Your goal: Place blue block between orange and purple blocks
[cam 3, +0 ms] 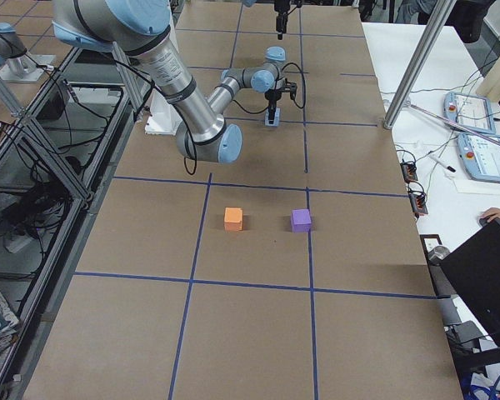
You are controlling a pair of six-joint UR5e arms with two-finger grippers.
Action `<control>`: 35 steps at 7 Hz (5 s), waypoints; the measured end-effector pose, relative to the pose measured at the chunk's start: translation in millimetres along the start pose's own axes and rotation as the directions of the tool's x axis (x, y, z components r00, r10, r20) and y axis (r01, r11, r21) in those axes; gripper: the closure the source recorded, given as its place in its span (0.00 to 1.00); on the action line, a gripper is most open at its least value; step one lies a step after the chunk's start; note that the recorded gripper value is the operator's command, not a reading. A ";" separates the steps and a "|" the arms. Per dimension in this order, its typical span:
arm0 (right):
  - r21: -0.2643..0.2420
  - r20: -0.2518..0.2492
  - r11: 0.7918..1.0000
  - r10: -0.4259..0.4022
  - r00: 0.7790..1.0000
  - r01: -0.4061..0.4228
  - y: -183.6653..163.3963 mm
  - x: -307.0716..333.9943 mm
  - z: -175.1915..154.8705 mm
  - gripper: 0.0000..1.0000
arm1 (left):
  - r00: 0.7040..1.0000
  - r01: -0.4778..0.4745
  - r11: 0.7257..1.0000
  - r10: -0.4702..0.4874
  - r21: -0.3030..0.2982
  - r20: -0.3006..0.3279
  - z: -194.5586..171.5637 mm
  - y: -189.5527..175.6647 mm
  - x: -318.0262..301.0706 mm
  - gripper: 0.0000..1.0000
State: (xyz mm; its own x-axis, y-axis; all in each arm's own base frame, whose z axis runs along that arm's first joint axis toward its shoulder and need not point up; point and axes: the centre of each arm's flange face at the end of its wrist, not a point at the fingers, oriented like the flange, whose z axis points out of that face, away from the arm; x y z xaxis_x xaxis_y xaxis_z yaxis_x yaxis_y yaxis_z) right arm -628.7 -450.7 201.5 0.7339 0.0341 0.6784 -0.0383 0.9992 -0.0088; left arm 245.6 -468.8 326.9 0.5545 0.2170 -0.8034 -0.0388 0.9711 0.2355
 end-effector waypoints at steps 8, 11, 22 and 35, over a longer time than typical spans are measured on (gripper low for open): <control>0.032 0.016 0.999 0.025 1.000 -0.025 -28.1 361.4 -89.2 0.97 | 1.000 0.004 1.000 -0.004 0.000 0.005 0.6 1.8 -3.1 0.00; -0.026 -0.039 0.999 0.035 0.999 -0.036 -20.3 461.2 -59.1 0.97 | 1.000 0.003 1.000 -0.003 0.006 0.000 -3.2 2.9 -0.2 0.00; -0.101 -0.110 0.993 0.043 0.993 -0.055 -19.7 524.0 7.2 0.00 | 1.000 -0.001 1.000 0.001 0.013 -0.004 -8.3 5.4 2.8 0.00; 0.074 0.065 0.989 -0.131 0.989 0.126 9.4 792.6 -180.5 0.00 | 0.987 -0.098 0.991 0.108 -0.088 0.119 -96.1 71.9 -402.2 0.00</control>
State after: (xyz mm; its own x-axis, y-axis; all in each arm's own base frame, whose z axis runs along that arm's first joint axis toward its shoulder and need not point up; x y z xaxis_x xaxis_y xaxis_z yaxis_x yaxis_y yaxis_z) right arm 75.0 -410.8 606.6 0.6868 -0.0986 0.7201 0.0044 0.9913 0.1316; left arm -60.1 -476.8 614.4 0.6423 0.3076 -0.7020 -0.1660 0.9500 0.2644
